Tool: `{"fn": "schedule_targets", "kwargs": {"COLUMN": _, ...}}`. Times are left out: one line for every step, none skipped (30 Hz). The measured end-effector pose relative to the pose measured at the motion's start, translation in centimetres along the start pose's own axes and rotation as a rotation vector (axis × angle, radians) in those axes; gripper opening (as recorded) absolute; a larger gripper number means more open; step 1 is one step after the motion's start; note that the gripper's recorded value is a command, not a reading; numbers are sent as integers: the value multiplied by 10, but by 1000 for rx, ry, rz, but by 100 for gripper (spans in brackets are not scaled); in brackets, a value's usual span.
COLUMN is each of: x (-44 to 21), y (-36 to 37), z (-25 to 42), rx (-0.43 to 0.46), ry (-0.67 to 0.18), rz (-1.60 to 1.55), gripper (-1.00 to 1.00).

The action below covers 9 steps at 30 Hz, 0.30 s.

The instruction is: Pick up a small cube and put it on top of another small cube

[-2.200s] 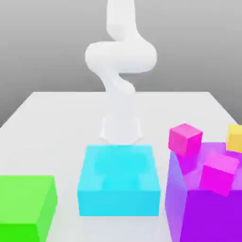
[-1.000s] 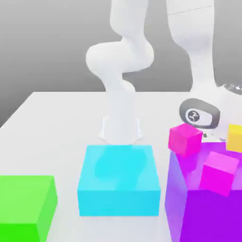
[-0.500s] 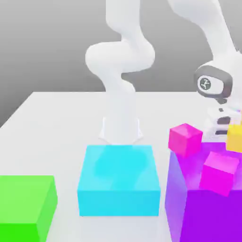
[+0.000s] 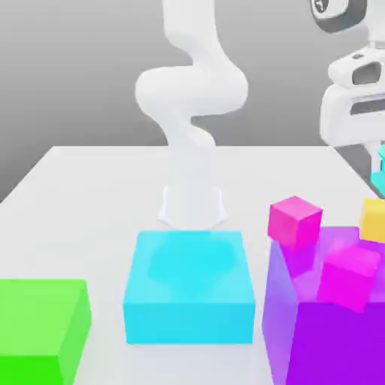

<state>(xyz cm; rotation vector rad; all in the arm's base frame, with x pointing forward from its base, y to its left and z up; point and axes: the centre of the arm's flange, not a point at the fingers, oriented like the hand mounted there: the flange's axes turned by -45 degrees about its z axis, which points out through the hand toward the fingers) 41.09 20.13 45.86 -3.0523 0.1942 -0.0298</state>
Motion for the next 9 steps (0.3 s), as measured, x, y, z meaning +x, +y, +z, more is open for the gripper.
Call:
{"fn": "schedule_targets", "kwargs": {"x": 3, "y": 21, "z": -8, "rx": -31, "ry": -4, "rz": 36, "gripper": -100}}
{"fn": "schedule_targets", "kwargs": {"x": 5, "y": 37, "z": -7, "rx": -55, "ry": -7, "rz": 66, "gripper": -100}}
{"fn": "schedule_targets", "kwargs": {"x": 7, "y": 46, "z": 1, "rx": -67, "ry": -9, "rz": 81, "gripper": -100}}
{"fn": "schedule_targets", "kwargs": {"x": 7, "y": 51, "z": 13, "rx": -73, "ry": -10, "rz": 89, "gripper": -100}}
{"fn": "schedule_targets", "kwargs": {"x": 7, "y": 54, "z": 27, "rx": -76, "ry": -11, "rz": 93, "gripper": -100}}
{"fn": "schedule_targets", "kwargs": {"x": 6, "y": 56, "z": 41, "rx": -78, "ry": -11, "rz": 95, "gripper": 100}}
{"fn": "schedule_targets", "kwargs": {"x": 6, "y": 56, "z": 41, "rx": -78, "ry": -11, "rz": 95, "gripper": 100}}
{"fn": "schedule_targets", "kwargs": {"x": 6, "y": 56, "z": 41, "rx": -78, "ry": -11, "rz": 95, "gripper": 100}}
{"fn": "schedule_targets", "kwargs": {"x": 6, "y": 56, "z": 41, "rx": -78, "ry": -11, "rz": 95, "gripper": 100}}
